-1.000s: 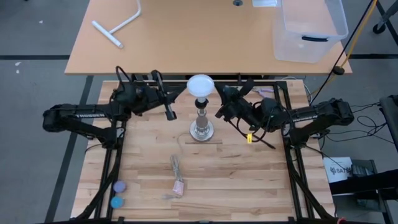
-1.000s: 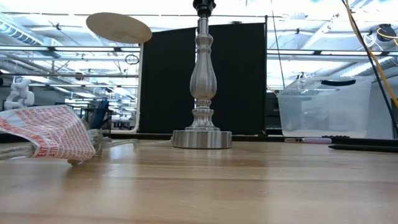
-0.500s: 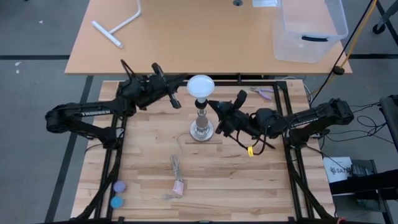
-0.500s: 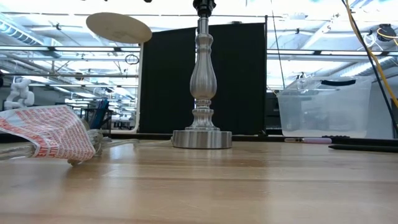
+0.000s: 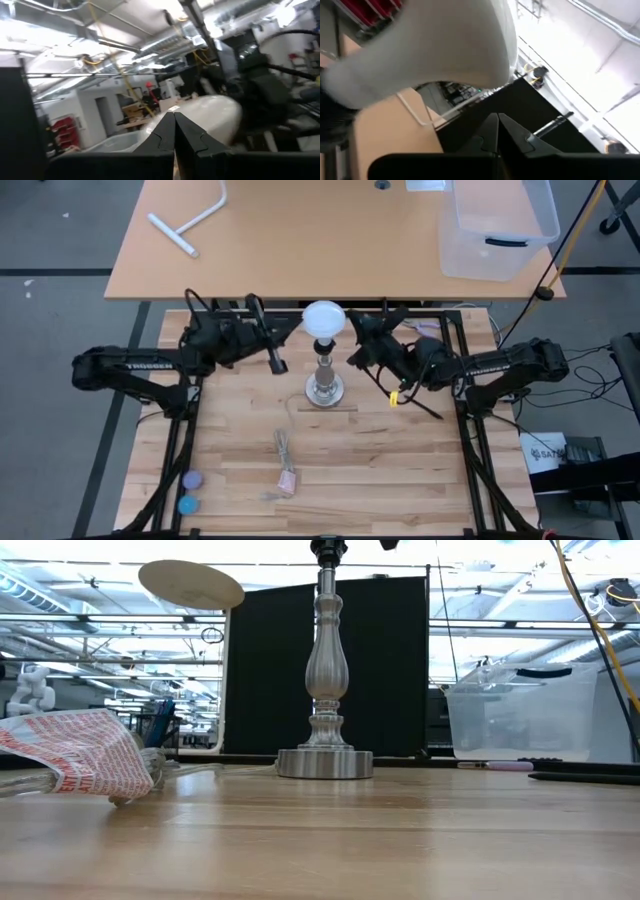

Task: Screw lightbulb
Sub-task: Insert the lightbulb into the lamp

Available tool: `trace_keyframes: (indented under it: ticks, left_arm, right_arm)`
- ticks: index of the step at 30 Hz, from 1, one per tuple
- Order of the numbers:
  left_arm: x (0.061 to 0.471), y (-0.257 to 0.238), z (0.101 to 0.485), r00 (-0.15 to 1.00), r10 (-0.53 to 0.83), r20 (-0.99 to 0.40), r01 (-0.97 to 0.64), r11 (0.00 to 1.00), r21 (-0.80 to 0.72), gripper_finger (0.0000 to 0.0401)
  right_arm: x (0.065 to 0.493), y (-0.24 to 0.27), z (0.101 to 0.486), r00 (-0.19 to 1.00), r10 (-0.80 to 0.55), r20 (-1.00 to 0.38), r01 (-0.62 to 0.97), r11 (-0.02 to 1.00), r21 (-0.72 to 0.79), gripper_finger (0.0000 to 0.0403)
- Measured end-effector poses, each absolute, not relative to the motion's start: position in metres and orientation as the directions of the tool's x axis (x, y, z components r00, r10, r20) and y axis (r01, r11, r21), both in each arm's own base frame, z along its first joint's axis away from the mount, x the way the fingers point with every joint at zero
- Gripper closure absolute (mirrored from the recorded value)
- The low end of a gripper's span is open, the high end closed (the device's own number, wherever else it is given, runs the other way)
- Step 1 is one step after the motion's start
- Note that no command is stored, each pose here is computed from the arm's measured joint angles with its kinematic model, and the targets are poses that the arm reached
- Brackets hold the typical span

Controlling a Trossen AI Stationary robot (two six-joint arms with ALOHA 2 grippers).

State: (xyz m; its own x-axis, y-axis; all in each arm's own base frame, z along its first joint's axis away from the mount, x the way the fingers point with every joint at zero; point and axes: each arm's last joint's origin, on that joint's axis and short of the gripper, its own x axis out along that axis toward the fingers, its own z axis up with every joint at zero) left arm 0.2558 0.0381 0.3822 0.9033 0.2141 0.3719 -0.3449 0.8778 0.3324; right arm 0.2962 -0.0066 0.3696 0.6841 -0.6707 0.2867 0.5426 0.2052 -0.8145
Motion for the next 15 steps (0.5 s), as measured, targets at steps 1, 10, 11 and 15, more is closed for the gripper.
trace_keyframes:
  ticks: [1,10,11,15]
  left_arm:
    - [0.256,0.035,0.382,0.907,0.204,0.369,-0.334,0.881,0.335,0.0401]
    - [0.260,0.016,0.378,0.930,0.159,0.332,-0.282,0.887,0.366,0.0401]
    - [0.260,0.016,0.378,0.931,0.160,0.327,-0.283,0.883,0.375,0.0401]
    - [0.260,0.018,0.377,0.925,0.202,0.321,-0.319,0.872,0.371,0.0401]
  right_arm:
    - [0.296,-0.008,0.370,0.679,-0.673,0.292,0.544,0.194,-0.816,0.0403]
    - [0.297,-0.011,0.373,0.720,-0.607,0.335,0.528,0.167,-0.833,0.0403]
    - [0.296,-0.011,0.373,0.720,-0.606,0.339,0.530,0.164,-0.832,0.0403]
    - [0.297,-0.010,0.373,0.730,-0.590,0.344,0.526,0.164,-0.835,0.0403]
